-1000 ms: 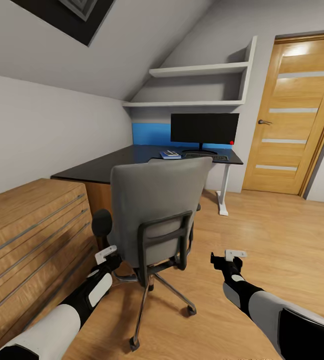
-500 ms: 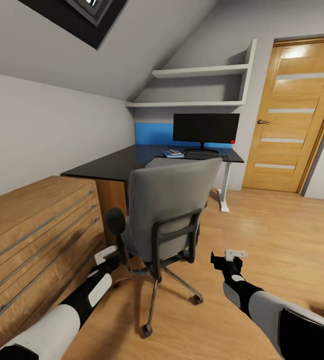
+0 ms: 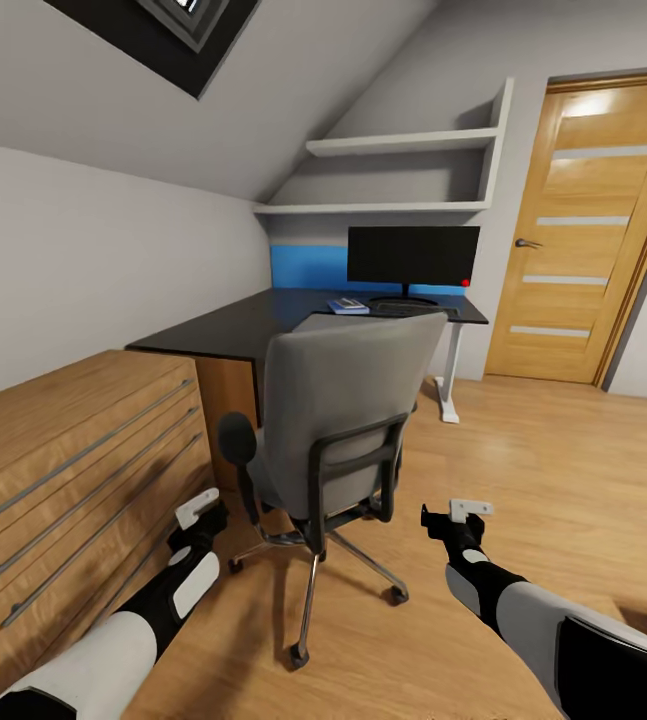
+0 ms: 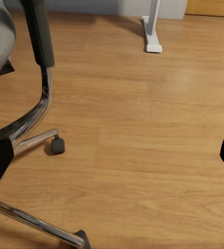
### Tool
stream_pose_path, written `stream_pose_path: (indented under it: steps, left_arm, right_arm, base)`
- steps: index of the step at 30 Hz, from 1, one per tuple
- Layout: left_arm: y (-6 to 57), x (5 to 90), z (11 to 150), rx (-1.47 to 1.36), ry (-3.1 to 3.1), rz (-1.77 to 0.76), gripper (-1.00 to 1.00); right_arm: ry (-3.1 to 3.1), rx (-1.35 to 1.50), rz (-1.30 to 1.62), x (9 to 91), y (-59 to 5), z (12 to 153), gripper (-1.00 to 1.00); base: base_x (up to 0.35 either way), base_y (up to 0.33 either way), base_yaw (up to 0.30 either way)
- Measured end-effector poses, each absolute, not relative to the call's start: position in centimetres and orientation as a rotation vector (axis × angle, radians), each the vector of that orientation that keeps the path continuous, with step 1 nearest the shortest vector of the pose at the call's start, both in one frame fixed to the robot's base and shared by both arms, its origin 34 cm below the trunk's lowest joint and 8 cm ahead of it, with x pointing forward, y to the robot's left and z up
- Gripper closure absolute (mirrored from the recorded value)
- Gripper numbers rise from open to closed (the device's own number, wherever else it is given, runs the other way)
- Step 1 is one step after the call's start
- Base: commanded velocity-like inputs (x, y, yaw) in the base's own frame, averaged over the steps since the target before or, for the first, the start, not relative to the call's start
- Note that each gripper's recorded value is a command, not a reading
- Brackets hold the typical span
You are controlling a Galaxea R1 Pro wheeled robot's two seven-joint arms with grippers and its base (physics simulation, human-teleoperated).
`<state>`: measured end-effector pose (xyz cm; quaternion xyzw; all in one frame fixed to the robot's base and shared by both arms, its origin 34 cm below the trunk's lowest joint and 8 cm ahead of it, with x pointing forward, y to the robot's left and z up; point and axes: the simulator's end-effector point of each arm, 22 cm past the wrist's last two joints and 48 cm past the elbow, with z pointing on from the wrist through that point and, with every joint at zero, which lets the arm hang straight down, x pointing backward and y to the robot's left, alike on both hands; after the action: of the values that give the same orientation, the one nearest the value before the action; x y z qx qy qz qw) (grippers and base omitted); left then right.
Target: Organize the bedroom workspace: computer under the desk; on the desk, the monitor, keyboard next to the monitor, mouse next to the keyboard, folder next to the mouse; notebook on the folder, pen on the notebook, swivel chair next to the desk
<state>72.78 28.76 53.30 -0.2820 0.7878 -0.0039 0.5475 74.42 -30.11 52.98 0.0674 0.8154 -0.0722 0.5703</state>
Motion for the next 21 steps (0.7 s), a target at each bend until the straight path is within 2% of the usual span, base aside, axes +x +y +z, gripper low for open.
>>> stream_pose_path:
  steps: [21]
  left_arm:
    - [29.5, 71.7, 49.4, -0.686, 1.812, 0.001, -1.00]
  right_arm:
    - [1.886, 0.161, -0.168, 73.4, -30.2, 48.9, -1.00]
  base:
    - [0.000, 0.000, 0.000]
